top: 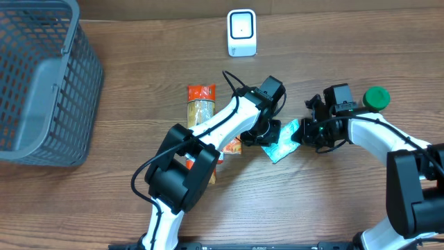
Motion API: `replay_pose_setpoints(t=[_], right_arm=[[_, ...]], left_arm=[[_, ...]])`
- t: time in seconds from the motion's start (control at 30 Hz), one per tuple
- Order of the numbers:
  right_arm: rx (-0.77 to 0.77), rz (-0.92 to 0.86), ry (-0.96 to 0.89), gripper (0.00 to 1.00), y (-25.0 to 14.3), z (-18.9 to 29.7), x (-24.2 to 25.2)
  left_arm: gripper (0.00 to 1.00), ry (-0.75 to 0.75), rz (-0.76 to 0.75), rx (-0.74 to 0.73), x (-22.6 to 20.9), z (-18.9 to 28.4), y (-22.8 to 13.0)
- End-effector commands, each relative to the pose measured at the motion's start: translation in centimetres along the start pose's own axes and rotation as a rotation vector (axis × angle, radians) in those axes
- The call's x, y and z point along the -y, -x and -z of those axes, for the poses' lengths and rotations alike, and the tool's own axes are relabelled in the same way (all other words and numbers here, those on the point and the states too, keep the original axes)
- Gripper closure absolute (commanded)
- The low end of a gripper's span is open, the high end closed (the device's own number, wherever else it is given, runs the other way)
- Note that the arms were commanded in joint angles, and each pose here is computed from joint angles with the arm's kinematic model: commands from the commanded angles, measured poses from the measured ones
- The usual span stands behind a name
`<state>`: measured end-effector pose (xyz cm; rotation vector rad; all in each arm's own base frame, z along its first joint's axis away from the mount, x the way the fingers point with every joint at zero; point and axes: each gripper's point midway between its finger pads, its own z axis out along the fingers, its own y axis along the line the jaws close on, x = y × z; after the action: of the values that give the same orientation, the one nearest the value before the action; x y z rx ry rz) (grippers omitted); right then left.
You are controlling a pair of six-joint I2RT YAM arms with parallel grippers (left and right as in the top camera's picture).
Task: Scan the item barcode
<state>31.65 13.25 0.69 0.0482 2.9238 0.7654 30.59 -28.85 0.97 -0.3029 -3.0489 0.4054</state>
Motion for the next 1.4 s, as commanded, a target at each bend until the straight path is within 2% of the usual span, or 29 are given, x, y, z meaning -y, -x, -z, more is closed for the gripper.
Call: replay_pose_setpoints(t=[0.0,0.17,0.3,0.4,0.53,0.67,0.93,1.13,1.17,1.2,1.23,1.27,1.37], right_arm=[[-0.041,-0.018,-0.048,0.96,-1.2,-0.4,1.2],[0.013,0.029,-0.036,0.96,0.6,2.0,-0.2],[0.077,0.065,0.000,0.96,1.6,3.9,-1.9],[0.088,0.080,0.057,0.96,1.6,4.7,-3.3],[0.058,0.076,0.122,0.96,0.9,4.9,-4.4],[0.055,0.098,0.130,0.96,0.8,4.9,-4.6],[0.091,0.127,0.142,0.96,2.4,6.1,-5.7],[0.111,0.170,0.069,0.97,4.1,8.9,-6.4],[0.121,0.171,0.043,0.97,4.6,9.7,-6.4],[0.130,0.175,0.027,0.97,5.0,10.3,-6.6],[0.144,0.184,0.010,0.97,5.6,11.4,-7.0],[0.152,0.202,0.010,0.97,6.0,12.2,-7.5],[0.192,0.225,0.013,0.97,7.2,14.8,-9.1]], left_arm=[[0.96,0.022,-0.010,-0.034,-0.5,-1.3,-0.7],[0.96,-0.004,-0.037,0.038,0.4,1.8,1.0],[0.96,-0.021,-0.045,0.197,0.8,7.4,4.1],[0.96,-0.010,-0.016,0.319,-0.5,12.2,6.1],[0.96,0.041,0.057,0.450,-4.5,18.5,7.6],[0.96,0.119,0.145,0.527,-10.3,23.2,7.3],[0.89,0.215,0.367,0.526,-21.0,25.8,5.9],[0.84,0.228,0.438,0.563,-24.2,26.8,6.1],[0.81,0.229,0.444,0.564,-24.5,26.9,6.0],[0.72,0.231,0.448,0.565,-24.7,27.0,6.0],[0.55,0.235,0.455,0.564,-25.0,27.0,5.9],[0.01,0.235,0.458,0.558,-25.0,27.0,5.7],[0.00,0.236,0.459,0.555,-25.0,26.9,5.7]])
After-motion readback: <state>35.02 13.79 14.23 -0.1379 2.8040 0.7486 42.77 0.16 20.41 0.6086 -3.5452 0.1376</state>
